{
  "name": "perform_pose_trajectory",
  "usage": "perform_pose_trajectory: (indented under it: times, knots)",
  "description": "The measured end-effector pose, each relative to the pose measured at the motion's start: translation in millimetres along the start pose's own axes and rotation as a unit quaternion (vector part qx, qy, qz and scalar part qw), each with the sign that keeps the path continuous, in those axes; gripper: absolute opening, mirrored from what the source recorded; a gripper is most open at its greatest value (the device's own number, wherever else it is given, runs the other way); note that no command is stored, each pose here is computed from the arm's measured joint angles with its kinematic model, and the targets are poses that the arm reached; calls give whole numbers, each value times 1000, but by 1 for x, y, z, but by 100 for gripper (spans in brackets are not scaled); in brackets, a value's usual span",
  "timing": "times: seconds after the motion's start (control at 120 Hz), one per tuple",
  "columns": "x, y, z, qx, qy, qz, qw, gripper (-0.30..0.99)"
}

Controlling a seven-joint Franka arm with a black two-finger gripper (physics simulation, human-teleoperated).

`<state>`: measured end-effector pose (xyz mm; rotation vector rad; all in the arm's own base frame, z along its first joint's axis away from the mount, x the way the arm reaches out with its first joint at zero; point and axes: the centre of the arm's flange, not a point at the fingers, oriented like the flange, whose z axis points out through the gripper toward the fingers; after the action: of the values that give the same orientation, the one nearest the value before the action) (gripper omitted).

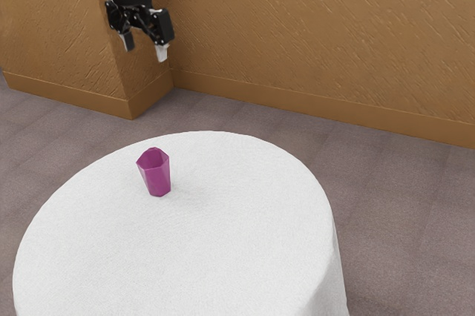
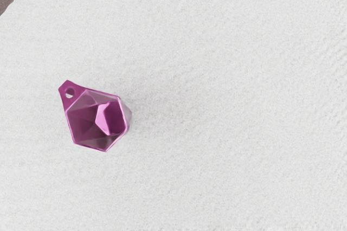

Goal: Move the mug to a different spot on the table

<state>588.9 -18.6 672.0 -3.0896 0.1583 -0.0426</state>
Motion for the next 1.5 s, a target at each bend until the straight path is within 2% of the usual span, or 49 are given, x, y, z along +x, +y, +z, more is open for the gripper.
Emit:
perform_pose_trajectory:
  times: [0.133,0.267,0.425,0.533,0.667,0.792,0.9,1.158,1.5]
  knots:
    - [-8,22,-2,6,-4,33,999,69]
    - [8,18,25,3,-16,23,1000,69]
    - [57,-30,127,-25,-54,-40,997,69]
    - [78,-51,180,-51,-59,-72,994,69]
    - [98,-55,240,-74,-65,-97,990,69]
    - [114,-61,283,-52,-69,-113,990,69]
    - [115,-91,295,-39,-65,-145,987,69]
    - [104,-140,328,-51,-78,-258,962,69]
    - [95,-165,371,-52,-107,-369,922,69]
